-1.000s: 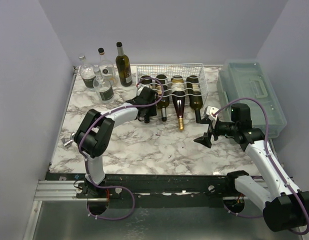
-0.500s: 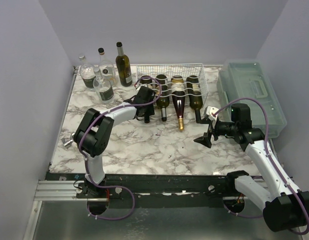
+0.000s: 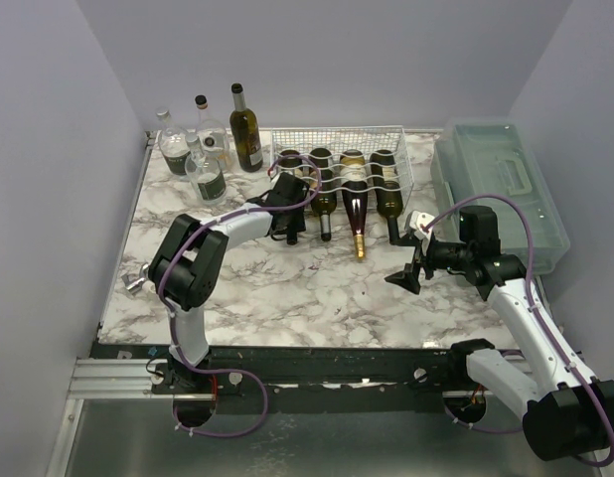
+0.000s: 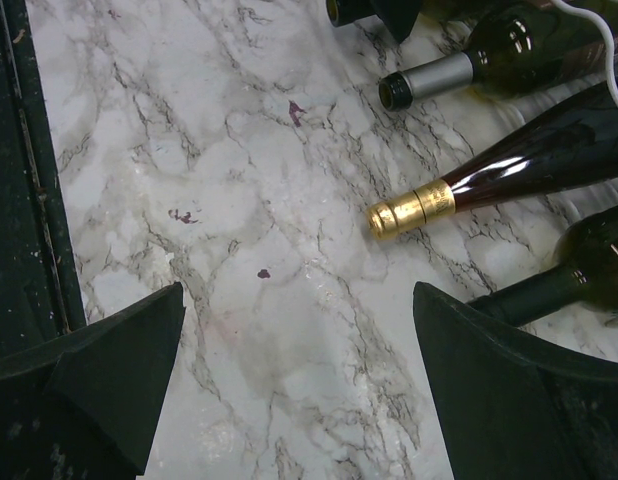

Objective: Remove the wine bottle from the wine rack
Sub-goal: Pick up the wine bottle from the wine rack.

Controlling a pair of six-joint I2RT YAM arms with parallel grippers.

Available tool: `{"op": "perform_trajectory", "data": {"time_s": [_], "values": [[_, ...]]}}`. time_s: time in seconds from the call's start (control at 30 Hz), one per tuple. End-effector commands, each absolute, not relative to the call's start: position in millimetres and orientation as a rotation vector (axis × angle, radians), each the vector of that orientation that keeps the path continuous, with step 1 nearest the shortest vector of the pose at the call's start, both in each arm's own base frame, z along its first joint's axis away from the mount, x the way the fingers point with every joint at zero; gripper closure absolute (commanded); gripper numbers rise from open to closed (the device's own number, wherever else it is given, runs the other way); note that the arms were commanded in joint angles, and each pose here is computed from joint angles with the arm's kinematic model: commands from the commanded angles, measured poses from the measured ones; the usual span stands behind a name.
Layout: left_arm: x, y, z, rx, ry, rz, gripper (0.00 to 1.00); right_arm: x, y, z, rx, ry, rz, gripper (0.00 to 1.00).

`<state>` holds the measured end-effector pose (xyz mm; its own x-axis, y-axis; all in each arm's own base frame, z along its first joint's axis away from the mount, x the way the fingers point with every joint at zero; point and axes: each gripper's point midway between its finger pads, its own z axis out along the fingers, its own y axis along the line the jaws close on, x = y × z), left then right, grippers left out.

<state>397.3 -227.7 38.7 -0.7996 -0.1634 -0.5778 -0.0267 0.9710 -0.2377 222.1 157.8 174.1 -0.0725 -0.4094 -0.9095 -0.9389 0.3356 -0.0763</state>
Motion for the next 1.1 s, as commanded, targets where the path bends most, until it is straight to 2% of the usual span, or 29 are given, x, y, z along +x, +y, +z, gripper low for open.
{"op": "perform_trajectory", "data": {"time_s": [0.0,0.17,0.37,1.07], "values": [[398,-224,34,-0.139,2.512,-0.244,0.59,225,154,175,-1.232,1.649,0.661,0.00],[397,-221,33,-0.129,2.514,-0.222,0.73,226,154,177,-1.232,1.643,0.653,0.00],[395,-220,33,-0.120,2.516,-0.218,1.00,226,153,176,-1.232,1.646,0.649,0.01],[344,-217,69,-0.041,2.418,-0.222,1.00,224,154,181,-1.237,1.626,0.645,0.01]]}}
